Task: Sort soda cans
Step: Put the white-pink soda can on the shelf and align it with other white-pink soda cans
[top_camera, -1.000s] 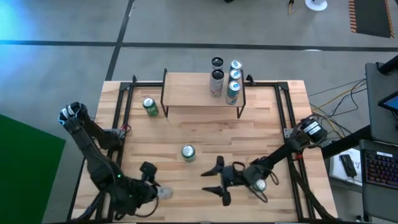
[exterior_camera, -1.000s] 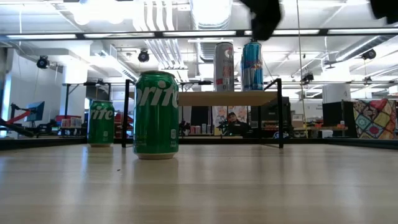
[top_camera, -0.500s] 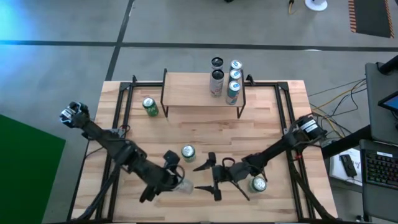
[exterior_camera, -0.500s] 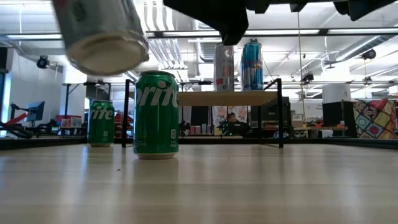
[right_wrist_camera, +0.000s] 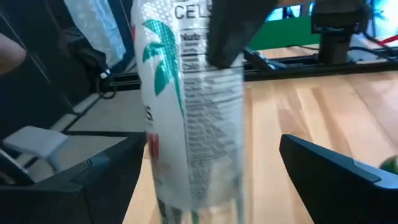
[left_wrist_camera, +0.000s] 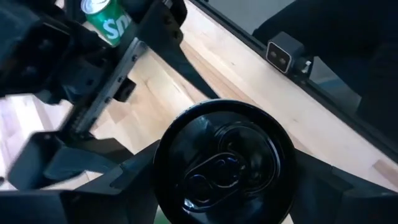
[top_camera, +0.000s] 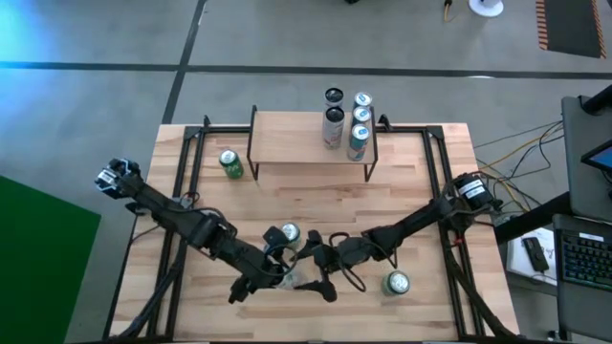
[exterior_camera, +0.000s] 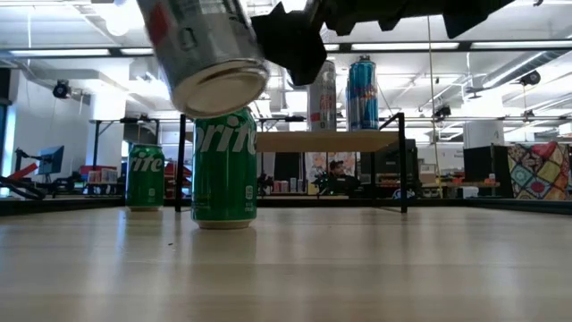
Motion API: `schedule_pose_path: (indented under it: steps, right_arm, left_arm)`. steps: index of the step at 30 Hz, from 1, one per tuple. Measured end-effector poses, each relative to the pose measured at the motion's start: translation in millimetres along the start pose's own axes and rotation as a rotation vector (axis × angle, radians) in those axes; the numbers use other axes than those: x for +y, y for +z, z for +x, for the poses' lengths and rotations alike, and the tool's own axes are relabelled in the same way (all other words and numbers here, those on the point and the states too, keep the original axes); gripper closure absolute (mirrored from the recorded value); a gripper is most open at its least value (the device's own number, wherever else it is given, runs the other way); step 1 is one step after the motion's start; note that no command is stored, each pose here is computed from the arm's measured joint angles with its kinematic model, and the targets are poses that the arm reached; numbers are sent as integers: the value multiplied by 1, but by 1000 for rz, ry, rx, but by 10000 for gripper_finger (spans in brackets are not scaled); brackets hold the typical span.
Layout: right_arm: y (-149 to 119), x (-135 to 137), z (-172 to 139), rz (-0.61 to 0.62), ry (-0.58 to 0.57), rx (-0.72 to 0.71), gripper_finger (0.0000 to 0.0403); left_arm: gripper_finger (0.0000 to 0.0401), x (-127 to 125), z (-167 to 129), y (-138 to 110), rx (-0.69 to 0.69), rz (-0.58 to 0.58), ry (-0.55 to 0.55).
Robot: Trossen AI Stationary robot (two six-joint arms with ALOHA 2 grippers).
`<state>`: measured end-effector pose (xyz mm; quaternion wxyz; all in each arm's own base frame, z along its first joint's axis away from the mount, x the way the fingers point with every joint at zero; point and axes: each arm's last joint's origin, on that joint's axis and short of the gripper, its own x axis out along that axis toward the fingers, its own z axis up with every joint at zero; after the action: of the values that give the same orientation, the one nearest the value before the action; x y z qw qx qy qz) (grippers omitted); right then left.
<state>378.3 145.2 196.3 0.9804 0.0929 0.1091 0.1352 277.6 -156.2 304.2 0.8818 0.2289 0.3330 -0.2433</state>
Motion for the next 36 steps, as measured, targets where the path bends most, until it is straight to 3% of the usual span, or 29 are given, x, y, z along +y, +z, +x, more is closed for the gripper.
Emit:
schedule_pose_path:
  steps: [5,13,20,25,31,36]
  right_arm:
    - [-1,0,0,5,82,32,37]
    - [-1,-1,0,-3,39,25,45]
    - [-2,-3,0,-6,24,26,109]
    - [-3,-4,0,-7,-17,21,155]
    - [-13,-15,-4,-22,-190,36,151]
    - [-13,-20,-19,-45,-307,-50,146]
  left_arm:
    - [147,8,1,-2,3,2,18]
    - [147,21,3,-3,-21,17,29]
    - [145,26,3,-3,-35,11,39]
    - [122,26,3,-2,-45,-16,43]
    - [70,32,-6,2,-11,-74,142]
    - [42,36,-19,-2,-2,-128,216]
